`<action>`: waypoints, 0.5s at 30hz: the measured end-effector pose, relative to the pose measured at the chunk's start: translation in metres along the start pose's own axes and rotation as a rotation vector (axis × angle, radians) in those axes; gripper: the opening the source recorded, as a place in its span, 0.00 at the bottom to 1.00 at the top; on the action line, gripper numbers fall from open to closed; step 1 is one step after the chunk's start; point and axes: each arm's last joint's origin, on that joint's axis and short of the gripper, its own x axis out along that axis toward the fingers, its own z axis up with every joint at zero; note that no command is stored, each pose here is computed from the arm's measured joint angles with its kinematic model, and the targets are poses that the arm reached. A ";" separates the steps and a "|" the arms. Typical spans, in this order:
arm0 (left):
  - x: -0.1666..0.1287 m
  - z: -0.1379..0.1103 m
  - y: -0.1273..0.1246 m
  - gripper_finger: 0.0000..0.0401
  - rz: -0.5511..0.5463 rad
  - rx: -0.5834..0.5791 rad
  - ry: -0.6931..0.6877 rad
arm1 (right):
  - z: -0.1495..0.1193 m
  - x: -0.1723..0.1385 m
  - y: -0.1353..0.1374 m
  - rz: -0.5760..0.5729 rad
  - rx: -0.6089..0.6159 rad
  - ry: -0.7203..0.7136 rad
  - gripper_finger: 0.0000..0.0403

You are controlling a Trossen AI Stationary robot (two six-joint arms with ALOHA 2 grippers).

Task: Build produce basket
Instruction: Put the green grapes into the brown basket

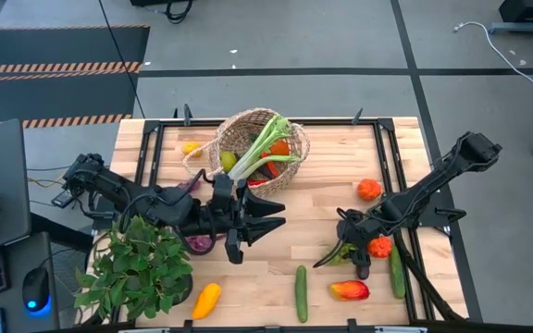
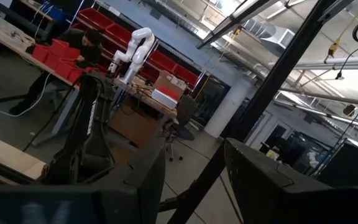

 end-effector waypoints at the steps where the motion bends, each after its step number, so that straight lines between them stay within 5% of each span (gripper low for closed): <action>1: 0.000 0.000 0.000 0.43 0.000 -0.003 0.000 | -0.001 0.001 -0.001 -0.010 0.008 -0.005 0.86; 15: 0.000 0.001 0.000 0.43 0.000 -0.001 -0.006 | -0.001 0.002 0.004 0.008 0.018 -0.073 0.86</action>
